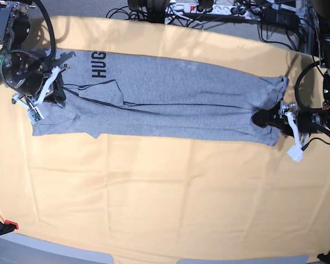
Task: Layout the t-shirt on the table in an organized manner, then fold the t-shirt properly
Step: 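Release the folded edge and reposition both grippers on the folded strip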
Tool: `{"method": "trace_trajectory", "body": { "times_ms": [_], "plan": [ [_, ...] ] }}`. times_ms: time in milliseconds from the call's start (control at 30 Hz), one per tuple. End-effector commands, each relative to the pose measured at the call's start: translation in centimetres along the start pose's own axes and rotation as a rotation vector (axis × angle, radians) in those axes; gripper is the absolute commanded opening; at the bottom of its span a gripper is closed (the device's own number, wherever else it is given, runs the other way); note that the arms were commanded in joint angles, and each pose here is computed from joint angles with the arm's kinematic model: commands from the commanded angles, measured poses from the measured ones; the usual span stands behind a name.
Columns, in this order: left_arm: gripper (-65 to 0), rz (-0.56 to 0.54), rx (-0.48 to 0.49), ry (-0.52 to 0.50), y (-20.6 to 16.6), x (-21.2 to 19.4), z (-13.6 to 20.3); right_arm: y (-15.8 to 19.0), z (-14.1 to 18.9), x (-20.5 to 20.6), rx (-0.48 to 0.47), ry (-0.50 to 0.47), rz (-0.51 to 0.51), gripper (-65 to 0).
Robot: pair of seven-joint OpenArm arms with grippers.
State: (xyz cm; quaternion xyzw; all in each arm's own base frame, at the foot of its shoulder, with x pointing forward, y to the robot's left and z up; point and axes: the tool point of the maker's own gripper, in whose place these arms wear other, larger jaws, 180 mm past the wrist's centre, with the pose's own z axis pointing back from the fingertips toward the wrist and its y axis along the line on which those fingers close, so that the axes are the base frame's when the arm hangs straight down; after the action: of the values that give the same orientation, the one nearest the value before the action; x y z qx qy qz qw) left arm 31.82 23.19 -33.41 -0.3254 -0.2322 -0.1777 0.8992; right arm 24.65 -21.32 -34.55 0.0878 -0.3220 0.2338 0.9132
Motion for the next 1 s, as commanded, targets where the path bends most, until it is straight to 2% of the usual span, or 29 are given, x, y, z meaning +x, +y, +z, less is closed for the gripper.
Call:
{"method": "trace_trajectory", "body": {
  "times_ms": [0, 33, 67, 167, 200, 300, 367, 600, 667, 767, 833, 900, 933, 967],
  "plan": [
    [-16.2, -0.020, 0.029, -0.027, 0.4, 1.3, 1.3, -0.8, 0.5, 0.8, -0.019, -0.022, 0.025, -65.0],
    [-16.2, -0.020, 0.029, -0.027, 0.4, 1.3, 1.3, -1.0, 0.4, 0.5, -0.028, -0.009, 0.026, -65.0],
    [-16.2, -0.020, 0.029, -0.027, 0.4, 1.3, 1.3, -1.3, 0.4, 0.1, -0.042, 0.009, 0.029, -60.8],
    [-16.2, -0.019, 0.032, -0.038, 0.5, 1.5, 1.5, -2.5, 0.5, -0.9, -0.101, 0.066, 0.037, -40.2],
    [-16.2, -0.018, 0.036, -0.046, 0.6, 1.7, 1.8, -3.1, 0.7, -1.3, -0.131, 0.091, 0.023, -35.8],
    [-16.2, -0.011, 0.054, -0.092, 1.1, 2.5, 2.9, -4.4, 1.5, -2.3, -0.188, 0.167, 0.020, -34.9],
    [-16.2, -0.005, 0.072, -0.138, 1.5, 3.3, 4.1, -5.0, 2.3, -2.1, -0.219, 0.178, 0.010, -35.0],
    [-16.2, 0.031, 0.159, -0.334, 3.3, 5.7, 10.4, -7.1, 6.9, 1.8, -0.399, 0.050, -0.020, -35.0],
    [-16.2, 0.041, 0.183, -0.404, 3.7, 6.3, 12.3, -7.5, 8.1, 2.5, -0.421, 0.008, -0.035, -35.0],
    [-16.2, 0.070, 0.207, -0.462, 4.3, 6.4, 14.1, -6.8, 8.2, 3.2, -0.359, -0.055, -0.059, -35.0],
    [-16.2, 0.087, 0.214, -0.469, 4.5, 5.7, 14.4, -5.1, 7.7, 4.3, -0.269, -0.123, -0.056, -35.0],
    [-16.2, 0.111, 0.214, -0.455, 4.7, 4.4, 14.1, -2.8, 7.2, 6.3, -0.149, -0.243, -0.038, -35.8],
    [-16.2, 0.124, 0.211, -0.446, 4.8, 3.7, 13.8, -1.7, 7.0, 7.1, -0.092, -0.304, -0.025, -39.5],
    [-16.2, 0.137, 0.206, -0.440, 4.8, 3.1, 13.6, -0.7, 6.7, 7.6, -0.040, -0.348, -0.010, -46.2]
  ]
}}
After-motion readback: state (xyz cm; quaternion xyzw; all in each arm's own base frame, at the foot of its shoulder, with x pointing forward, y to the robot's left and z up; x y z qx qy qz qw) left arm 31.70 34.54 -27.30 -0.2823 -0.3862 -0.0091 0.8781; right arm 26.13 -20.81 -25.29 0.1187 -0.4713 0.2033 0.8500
